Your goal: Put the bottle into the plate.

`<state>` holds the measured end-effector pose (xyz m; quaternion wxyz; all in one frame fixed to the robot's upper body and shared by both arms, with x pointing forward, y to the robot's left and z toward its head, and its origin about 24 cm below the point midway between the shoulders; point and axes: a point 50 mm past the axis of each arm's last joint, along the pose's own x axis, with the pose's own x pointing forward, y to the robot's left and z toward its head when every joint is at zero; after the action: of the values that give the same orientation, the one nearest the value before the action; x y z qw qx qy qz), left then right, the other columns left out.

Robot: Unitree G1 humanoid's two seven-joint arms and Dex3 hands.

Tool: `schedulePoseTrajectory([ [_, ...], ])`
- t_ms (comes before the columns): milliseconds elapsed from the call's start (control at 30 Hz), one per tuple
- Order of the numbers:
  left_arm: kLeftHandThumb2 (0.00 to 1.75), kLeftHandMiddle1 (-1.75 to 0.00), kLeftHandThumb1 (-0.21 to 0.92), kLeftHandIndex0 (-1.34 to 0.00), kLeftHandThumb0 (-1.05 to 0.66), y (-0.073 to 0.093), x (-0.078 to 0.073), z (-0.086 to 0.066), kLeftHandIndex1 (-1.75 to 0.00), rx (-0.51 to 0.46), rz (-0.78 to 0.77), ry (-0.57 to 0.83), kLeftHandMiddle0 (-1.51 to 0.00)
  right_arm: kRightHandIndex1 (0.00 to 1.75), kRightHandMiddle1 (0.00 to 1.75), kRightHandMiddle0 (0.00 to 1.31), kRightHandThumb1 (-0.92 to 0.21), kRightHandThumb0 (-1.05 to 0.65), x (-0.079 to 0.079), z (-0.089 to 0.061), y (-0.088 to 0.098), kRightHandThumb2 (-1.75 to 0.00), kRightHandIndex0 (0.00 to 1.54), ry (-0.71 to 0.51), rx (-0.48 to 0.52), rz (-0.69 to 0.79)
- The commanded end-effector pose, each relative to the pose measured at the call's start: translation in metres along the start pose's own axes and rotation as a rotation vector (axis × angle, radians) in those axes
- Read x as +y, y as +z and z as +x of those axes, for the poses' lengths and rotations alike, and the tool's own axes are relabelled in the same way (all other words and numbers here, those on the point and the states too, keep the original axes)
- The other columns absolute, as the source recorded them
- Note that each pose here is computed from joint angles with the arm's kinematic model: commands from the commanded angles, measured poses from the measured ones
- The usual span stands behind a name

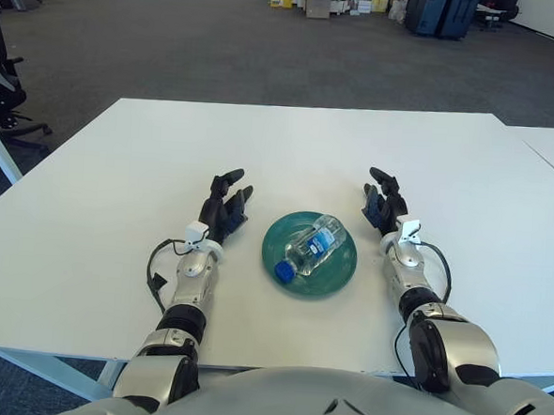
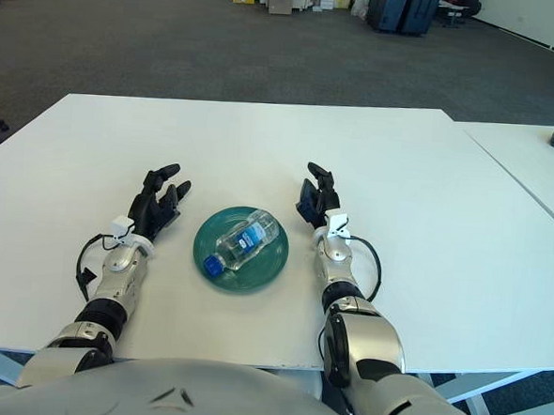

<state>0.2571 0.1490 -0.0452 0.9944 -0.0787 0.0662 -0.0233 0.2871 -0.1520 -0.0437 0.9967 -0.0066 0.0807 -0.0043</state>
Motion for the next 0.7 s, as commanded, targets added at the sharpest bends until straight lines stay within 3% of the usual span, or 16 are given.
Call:
schedulePoseTrajectory([
  [0, 0.76, -0.14, 0.92, -0.01, -0.68, -0.015, 0.003, -0.008, -1.01, 0.083, -0.009, 0.024, -0.56, 0.04, 0.69, 0.00, -0.92, -0.69, -0.001, -0.025, -0.037, -0.90, 0.37, -0.011, 0.174, -0.010],
  [667, 0.78, -0.16, 0.92, 0.00, -0.69, -0.013, 0.004, -0.003, -1.00, 0.091, 0.005, 0.018, -0.56, 0.06, 0.76, 0.00, -0.92, -0.70, -0.001, -0.038, -0.045, -0.91, 0.45, -0.067, 0.143, -0.076],
])
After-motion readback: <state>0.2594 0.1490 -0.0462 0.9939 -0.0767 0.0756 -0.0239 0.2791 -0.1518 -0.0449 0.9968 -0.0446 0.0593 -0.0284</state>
